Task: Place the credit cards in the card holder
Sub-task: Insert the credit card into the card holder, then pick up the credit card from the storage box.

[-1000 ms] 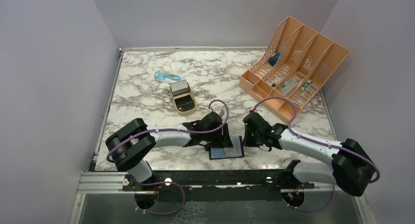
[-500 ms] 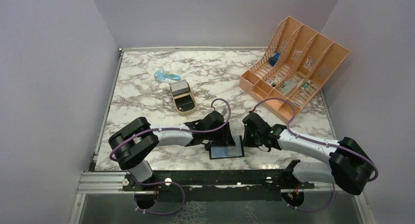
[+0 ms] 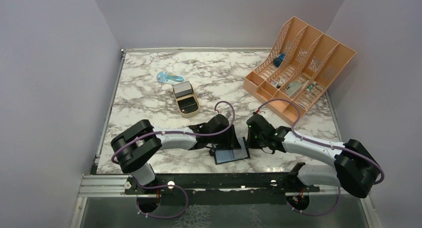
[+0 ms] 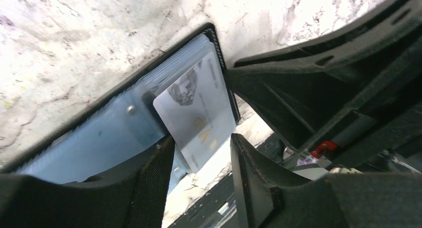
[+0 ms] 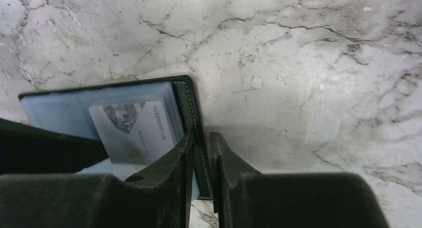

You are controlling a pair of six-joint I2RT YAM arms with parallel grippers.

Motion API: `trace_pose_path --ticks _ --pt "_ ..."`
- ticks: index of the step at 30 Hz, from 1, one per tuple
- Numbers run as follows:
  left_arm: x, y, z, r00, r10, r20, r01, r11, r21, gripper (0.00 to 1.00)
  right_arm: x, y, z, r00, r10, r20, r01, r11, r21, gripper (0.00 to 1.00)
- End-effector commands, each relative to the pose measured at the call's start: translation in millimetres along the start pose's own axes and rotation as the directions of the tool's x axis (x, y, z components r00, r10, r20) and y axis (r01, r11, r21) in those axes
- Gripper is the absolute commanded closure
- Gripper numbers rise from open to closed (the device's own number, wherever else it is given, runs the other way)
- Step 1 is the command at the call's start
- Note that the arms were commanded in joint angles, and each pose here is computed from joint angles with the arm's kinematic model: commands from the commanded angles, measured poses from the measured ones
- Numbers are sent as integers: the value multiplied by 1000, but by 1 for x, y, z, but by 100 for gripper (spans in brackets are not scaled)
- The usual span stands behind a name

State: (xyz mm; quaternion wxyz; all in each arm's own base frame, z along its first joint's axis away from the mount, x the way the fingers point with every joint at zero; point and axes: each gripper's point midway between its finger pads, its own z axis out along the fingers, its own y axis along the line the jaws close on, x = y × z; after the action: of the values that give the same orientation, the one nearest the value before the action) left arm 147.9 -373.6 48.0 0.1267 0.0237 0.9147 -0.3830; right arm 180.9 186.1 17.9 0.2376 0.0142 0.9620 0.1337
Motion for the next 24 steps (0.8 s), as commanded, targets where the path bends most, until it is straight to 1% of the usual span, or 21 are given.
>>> trace_pose_path --ticks 1,4,6,8,10,11,13,15,18,21,24 --pt "-15 -2 -5 992 103 66 -101 995 -23 51 -14 -5 -16 998 5 59 -7 1000 26 79" --pt "-26 -4 -14 976 202 82 -198 978 -58 50 -24 -2 -30 995 5 101 -6 1000 9 73" --pt "-38 -1 -24 957 273 102 -262 959 -111 49 -28 2 -36 993 0 115 1 1000 -12 70" --pt "-55 6 -37 926 354 130 -327 926 -190 48 -32 6 -42 992 -3 127 8 999 -37 69" --pt "-72 5 -52 881 451 141 -412 879 -239 47 -35 9 -46 990 -9 143 17 998 -58 68" --pt "-84 8 -61 854 497 150 -445 850 -283 47 -36 10 -47 989 -11 151 22 998 -66 67" --pt "-109 8 -82 776 610 159 -527 766 -367 47 -39 13 -51 986 -18 163 32 996 -87 67" --pt "-132 17 -103 702 700 127 -585 670 -457 47 -41 17 -54 984 -20 176 40 993 -110 66" --pt "-164 29 -130 596 801 63 -664 535 -522 45 -45 24 -61 981 -19 193 48 988 -147 66" --pt "-196 57 -148 564 826 -7 -686 464 -560 43 -50 30 -66 977 -23 210 60 983 -175 66" --pt "-227 86 -161 526 846 -87 -695 369 -617 41 -54 34 -70 973 -33 228 78 978 -193 66"
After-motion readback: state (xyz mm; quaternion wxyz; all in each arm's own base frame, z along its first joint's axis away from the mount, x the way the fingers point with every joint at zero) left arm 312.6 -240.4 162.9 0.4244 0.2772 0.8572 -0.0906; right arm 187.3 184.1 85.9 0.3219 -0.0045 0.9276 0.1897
